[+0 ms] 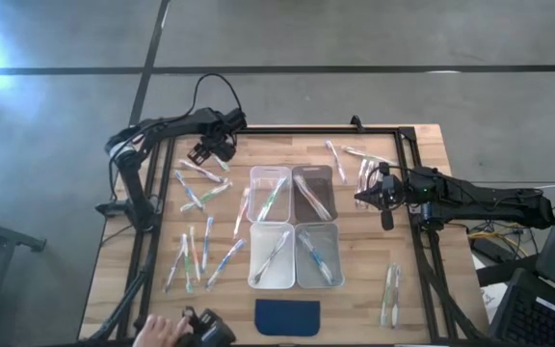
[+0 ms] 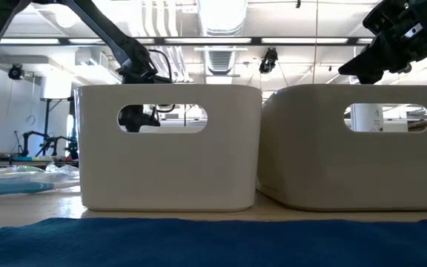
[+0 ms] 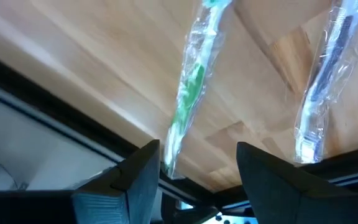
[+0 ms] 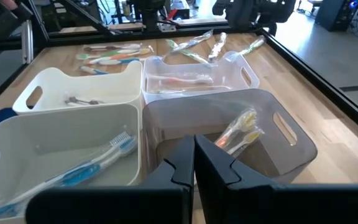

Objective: Pick & Place Toothbrushes
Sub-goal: Put the green toothbrush into the transparent bin

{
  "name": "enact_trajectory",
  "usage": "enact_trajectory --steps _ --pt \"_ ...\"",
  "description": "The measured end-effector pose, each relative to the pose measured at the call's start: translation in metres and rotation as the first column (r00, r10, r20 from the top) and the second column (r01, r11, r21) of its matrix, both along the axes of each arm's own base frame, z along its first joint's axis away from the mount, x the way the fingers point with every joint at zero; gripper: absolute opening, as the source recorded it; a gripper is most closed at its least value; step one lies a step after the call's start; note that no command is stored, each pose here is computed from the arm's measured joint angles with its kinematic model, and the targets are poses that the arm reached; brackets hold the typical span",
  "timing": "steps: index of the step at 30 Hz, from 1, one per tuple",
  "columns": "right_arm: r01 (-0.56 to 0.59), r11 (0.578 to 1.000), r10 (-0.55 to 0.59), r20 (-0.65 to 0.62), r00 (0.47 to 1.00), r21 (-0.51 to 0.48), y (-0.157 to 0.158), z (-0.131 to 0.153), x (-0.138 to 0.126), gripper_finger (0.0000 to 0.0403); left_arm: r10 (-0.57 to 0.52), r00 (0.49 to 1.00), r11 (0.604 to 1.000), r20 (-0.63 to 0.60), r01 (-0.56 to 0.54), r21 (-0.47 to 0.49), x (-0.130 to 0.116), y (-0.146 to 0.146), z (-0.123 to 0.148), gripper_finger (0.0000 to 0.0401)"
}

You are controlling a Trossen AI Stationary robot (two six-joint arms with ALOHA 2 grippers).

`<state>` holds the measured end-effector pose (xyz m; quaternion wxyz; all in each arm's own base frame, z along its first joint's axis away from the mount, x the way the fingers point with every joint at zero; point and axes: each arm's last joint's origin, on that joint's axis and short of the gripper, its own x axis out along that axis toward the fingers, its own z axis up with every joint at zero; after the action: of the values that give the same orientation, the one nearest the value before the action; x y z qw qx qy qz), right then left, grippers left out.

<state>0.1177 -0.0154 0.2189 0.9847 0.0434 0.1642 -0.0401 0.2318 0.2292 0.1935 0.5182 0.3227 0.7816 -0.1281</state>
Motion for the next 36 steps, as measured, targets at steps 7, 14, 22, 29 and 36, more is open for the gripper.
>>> enact_trajectory --steps 7,14,22,29,36 --pt "0.000 1.000 0.000 0.000 1.000 0.000 0.000 0.000 0.000 0.0008 0.015 1.000 1.000 -0.026 -0.016 -0.019 -0.005 0.010 -0.017 0.0216" --pt "-0.002 1.000 0.002 -0.001 1.000 0.001 0.000 0.000 0.000 0.0009 0.052 0.998 0.999 -0.028 -0.052 -0.011 -0.010 0.023 -0.036 0.0216" --pt "-0.002 1.000 0.002 -0.001 1.000 0.002 0.000 0.000 0.000 0.0009 0.045 0.998 0.999 -0.034 -0.045 -0.015 -0.010 0.032 -0.049 0.0216" --pt "-0.001 1.000 0.001 -0.001 1.000 0.001 0.000 0.000 0.000 0.0009 0.045 0.997 0.999 -0.056 -0.046 -0.011 -0.008 0.034 -0.056 0.0185" --pt "-0.002 1.000 0.002 -0.001 1.000 0.000 0.000 0.000 0.000 0.0009 0.046 0.998 0.999 -0.052 -0.047 -0.002 -0.008 0.035 -0.056 0.0109"
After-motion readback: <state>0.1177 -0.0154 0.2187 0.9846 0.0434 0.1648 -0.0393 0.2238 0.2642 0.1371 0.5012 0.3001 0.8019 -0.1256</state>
